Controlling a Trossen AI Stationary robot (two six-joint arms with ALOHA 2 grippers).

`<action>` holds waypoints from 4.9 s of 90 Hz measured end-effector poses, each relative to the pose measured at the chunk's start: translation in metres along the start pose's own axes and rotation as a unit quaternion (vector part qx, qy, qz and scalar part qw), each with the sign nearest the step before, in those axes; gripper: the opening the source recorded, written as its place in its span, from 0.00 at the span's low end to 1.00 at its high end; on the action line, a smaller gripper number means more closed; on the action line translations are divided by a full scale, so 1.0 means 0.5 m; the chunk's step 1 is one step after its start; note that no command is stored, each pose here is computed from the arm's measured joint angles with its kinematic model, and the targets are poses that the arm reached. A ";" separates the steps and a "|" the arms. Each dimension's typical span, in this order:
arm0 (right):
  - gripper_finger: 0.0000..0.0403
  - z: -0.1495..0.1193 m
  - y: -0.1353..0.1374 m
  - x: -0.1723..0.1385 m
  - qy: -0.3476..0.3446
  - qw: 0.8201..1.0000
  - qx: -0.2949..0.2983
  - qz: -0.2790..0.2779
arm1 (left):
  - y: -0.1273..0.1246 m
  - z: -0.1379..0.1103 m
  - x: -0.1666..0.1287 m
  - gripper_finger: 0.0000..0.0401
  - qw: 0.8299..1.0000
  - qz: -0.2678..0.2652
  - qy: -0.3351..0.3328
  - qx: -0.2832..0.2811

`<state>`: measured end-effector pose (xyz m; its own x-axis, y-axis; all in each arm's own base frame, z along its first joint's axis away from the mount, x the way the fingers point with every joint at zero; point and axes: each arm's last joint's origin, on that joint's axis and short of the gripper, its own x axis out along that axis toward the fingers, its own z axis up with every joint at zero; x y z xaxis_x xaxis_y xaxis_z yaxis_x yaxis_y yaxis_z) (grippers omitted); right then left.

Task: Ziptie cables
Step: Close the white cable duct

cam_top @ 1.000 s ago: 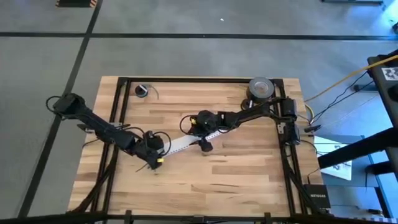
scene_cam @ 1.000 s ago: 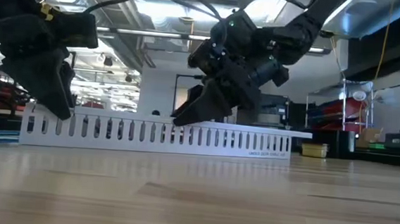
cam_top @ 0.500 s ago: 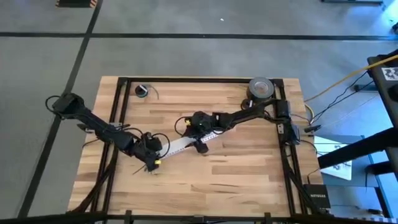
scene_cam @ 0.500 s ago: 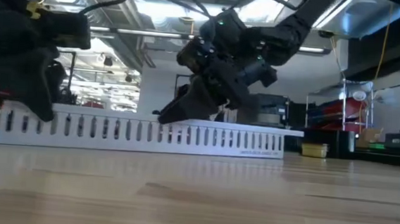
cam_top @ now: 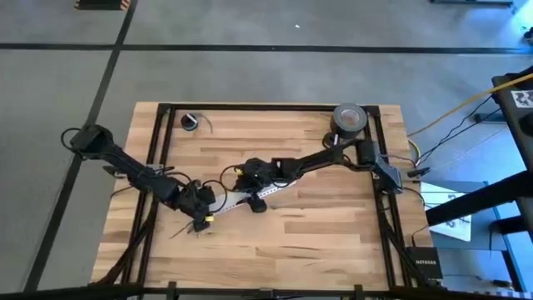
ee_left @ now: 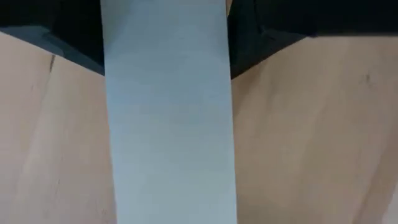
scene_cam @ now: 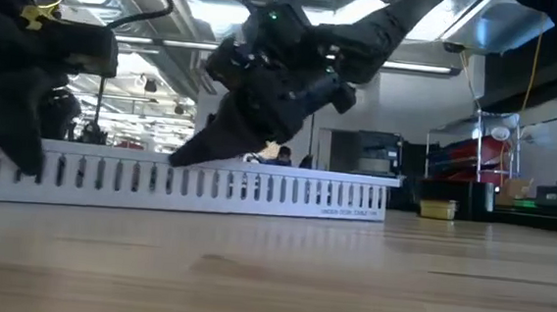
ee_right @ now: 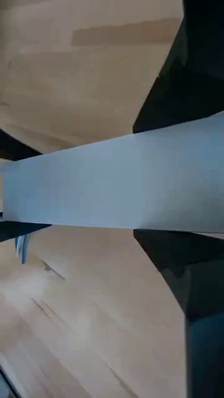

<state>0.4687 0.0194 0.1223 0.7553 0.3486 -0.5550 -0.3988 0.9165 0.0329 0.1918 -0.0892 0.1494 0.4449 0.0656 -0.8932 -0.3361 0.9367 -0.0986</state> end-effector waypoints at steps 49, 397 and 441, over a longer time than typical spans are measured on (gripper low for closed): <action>0.56 0.026 0.008 0.034 -0.012 1.000 0.000 0.014 | -0.002 -0.004 0.000 0.58 1.000 -0.006 0.011 0.004; 0.58 0.022 0.029 -0.064 0.119 0.991 0.059 -0.016 | 0.037 -0.100 -0.056 0.59 0.996 -0.065 -0.058 0.016; 0.55 0.025 0.030 -0.042 0.079 0.996 0.045 -0.023 | 0.038 -0.100 -0.055 0.59 0.996 -0.068 -0.047 0.018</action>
<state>0.4531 0.0281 0.1448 0.6777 0.2764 -0.6815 -0.3119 0.9472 0.0740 0.1314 -0.0903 0.1501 0.5607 -0.0318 -0.8274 -0.2383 0.9508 -0.1980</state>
